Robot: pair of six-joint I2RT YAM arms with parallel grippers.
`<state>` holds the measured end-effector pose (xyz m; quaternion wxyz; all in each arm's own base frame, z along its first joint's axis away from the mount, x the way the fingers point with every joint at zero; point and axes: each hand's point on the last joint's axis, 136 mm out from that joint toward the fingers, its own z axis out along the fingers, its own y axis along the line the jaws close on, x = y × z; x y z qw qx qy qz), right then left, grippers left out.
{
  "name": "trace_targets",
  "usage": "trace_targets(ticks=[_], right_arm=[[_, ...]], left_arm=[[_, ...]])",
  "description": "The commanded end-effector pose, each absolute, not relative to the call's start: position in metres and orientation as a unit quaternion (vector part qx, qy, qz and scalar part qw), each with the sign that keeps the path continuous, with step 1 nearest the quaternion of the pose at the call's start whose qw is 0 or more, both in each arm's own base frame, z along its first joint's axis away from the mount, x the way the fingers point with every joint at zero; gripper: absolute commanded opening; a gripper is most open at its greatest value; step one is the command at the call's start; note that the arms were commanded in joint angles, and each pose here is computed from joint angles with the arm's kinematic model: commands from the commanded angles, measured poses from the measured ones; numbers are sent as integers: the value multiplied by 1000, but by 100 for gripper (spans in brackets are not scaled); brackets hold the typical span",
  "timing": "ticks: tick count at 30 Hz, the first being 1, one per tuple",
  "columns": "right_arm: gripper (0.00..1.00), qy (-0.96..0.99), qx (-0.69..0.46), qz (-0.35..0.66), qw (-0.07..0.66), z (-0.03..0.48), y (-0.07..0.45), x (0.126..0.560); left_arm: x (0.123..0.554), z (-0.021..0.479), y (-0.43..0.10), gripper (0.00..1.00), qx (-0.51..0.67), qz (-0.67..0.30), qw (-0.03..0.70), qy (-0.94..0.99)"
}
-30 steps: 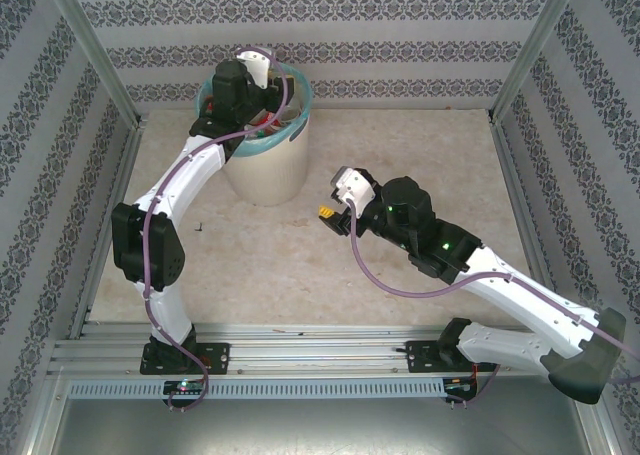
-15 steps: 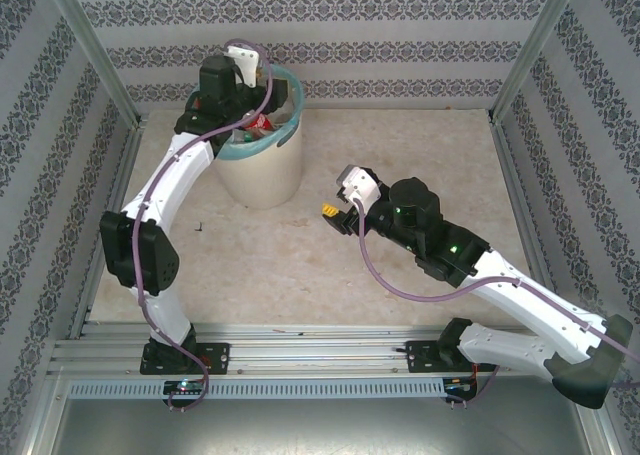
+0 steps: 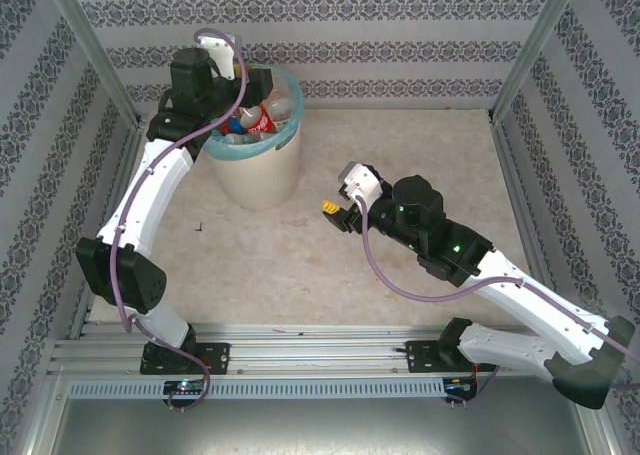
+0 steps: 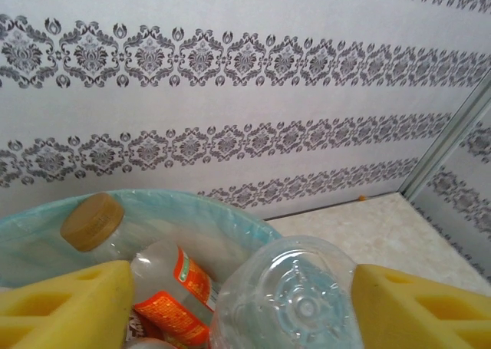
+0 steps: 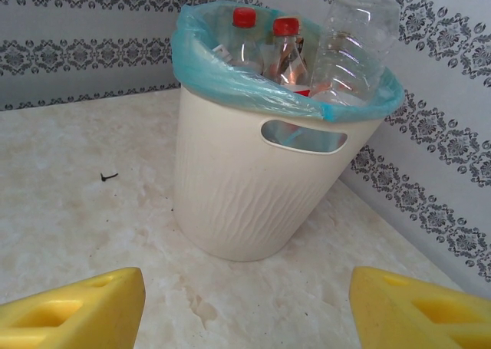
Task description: Put the plastic bottles in the bin
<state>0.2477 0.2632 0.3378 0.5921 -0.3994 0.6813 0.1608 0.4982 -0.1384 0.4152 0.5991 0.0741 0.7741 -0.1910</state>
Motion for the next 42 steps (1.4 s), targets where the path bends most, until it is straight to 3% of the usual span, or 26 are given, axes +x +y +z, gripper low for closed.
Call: trace_targets(ticks=[1, 3, 7, 9, 11, 19, 25, 42], right_arm=[[71, 676, -389, 181, 599, 351, 262, 242], [71, 676, -389, 182, 599, 351, 263, 242], [71, 678, -390, 183, 595, 349, 266, 244], [71, 679, -392, 184, 592, 347, 267, 243], [71, 681, -392, 182, 591, 345, 267, 243], [70, 691, -391, 175, 583, 332, 263, 243], [70, 695, -395, 179, 573, 327, 268, 244], [70, 701, -389, 182, 569, 328, 270, 246]], left_arm=[[493, 437, -138, 55, 71, -209, 620, 753], [498, 446, -144, 44, 74, -219, 623, 747], [514, 441, -178, 39, 106, -231, 599, 759], [522, 430, -190, 31, 115, -235, 585, 768], [530, 408, -193, 19, 112, -229, 564, 785], [519, 279, -174, 2, 73, -184, 487, 851], [510, 209, -162, 0, 65, -148, 429, 889], [489, 95, -152, 0, 67, -116, 322, 937]])
